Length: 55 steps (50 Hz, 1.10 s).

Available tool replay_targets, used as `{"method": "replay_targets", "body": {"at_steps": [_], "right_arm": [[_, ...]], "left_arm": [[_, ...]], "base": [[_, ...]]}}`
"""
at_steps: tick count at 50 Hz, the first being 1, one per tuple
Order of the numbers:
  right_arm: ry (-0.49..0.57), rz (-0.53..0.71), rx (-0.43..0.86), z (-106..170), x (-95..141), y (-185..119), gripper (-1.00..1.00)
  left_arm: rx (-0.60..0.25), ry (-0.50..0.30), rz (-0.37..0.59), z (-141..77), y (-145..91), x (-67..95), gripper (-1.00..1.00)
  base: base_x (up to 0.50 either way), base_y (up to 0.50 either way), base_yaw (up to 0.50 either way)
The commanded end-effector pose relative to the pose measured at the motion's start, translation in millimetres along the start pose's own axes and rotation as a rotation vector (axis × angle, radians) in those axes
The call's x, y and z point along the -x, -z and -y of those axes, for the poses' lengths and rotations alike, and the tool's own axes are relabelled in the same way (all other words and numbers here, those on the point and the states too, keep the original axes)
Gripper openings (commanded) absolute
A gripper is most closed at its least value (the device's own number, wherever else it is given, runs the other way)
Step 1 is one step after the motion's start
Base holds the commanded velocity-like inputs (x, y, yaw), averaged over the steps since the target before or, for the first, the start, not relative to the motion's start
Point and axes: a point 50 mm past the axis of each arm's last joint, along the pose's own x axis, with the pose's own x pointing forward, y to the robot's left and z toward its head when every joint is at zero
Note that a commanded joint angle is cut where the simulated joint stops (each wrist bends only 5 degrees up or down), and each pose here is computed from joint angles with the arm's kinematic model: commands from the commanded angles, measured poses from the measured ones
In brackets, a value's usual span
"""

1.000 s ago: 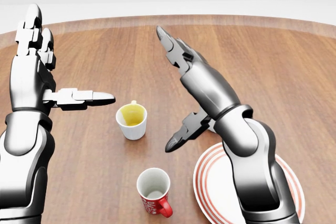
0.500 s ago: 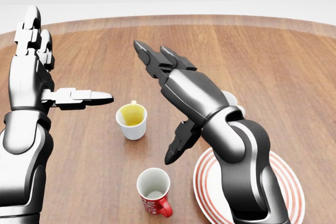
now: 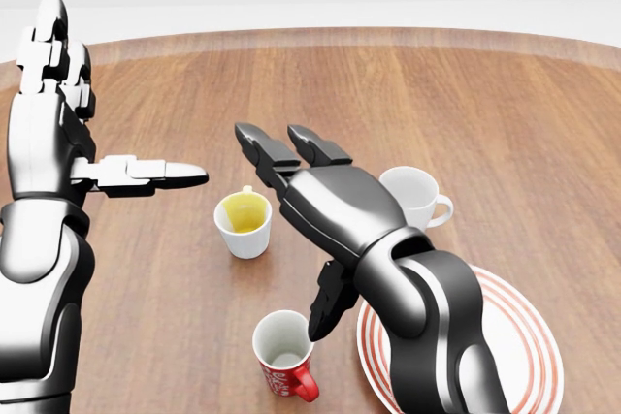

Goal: Pick up the red mug and put it on the plate

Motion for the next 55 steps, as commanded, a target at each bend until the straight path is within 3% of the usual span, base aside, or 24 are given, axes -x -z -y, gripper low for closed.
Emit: {"method": "replay_targets", "body": {"at_steps": [1,55], "right_arm": [[-0.021,-0.042,0.025,-10,1,1,1.00],[-0.213,-0.132,0.034,-54,-14,13,1.00]], "left_arm": [[0.000,-0.002,0.008,-1,-2,0.0,1.00],[-0.001,-0.008,-0.006,-2,2,0.5,1.00]], "base": [[0.00,0.00,0.00],[0.00,0.00,0.00]]}}
